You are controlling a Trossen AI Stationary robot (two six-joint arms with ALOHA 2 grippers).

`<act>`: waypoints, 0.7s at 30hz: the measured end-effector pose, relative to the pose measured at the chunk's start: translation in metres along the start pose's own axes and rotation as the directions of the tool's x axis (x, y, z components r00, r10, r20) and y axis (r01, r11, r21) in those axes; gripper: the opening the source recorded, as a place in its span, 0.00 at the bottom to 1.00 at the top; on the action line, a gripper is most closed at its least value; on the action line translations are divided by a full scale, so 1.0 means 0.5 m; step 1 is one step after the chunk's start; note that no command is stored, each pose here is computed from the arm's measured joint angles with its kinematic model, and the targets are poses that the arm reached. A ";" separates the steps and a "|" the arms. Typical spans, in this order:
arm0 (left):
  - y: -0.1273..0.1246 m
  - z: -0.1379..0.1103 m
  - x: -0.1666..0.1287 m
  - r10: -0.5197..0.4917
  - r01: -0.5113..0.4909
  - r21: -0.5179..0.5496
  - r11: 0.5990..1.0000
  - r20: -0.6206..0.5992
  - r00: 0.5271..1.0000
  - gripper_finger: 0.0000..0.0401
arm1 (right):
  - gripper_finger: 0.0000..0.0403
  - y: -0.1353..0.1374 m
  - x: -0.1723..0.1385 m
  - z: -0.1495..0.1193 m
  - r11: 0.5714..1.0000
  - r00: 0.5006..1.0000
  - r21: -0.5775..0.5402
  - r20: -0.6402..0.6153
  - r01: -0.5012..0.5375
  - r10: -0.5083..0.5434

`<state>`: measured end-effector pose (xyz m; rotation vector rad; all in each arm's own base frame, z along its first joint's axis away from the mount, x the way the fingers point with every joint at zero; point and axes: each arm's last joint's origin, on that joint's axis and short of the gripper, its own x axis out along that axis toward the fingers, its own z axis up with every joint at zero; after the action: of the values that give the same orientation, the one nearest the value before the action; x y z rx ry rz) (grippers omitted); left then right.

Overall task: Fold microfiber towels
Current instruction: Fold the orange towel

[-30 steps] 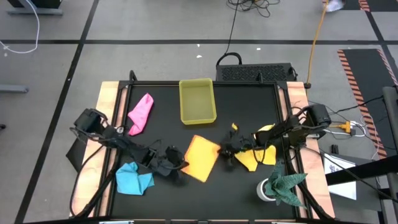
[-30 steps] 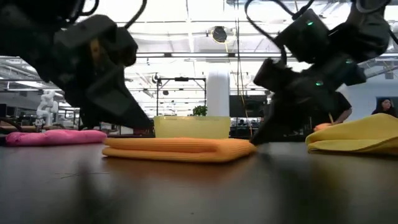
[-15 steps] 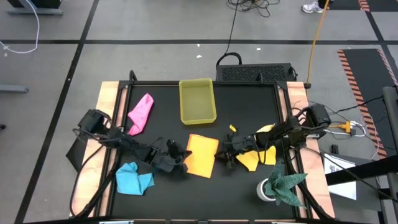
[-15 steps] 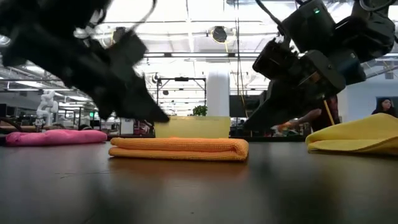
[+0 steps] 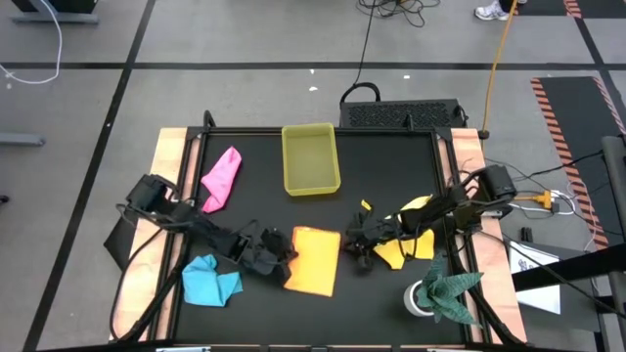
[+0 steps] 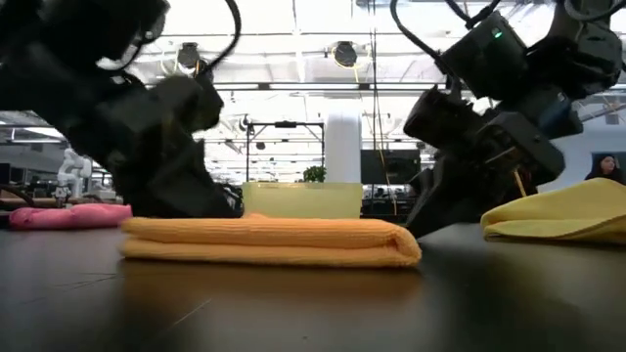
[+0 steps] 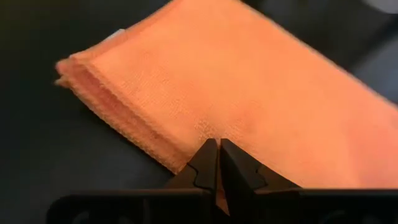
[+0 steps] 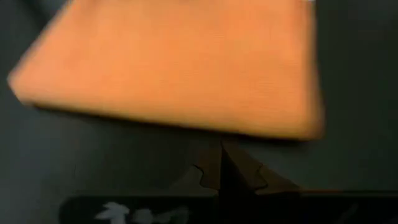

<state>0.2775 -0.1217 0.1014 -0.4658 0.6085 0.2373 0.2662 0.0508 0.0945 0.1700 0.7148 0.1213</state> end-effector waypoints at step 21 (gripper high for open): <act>0.055 0.027 0.021 0.255 -0.258 0.015 0.966 0.110 0.961 0.05 | 0.00 0.026 0.053 0.000 0.998 0.995 -0.011 0.083 -0.063 0.063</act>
<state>0.2832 -0.0903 0.0953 -0.3429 0.5657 0.4972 0.2853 0.0679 0.0799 0.1883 0.6261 0.1764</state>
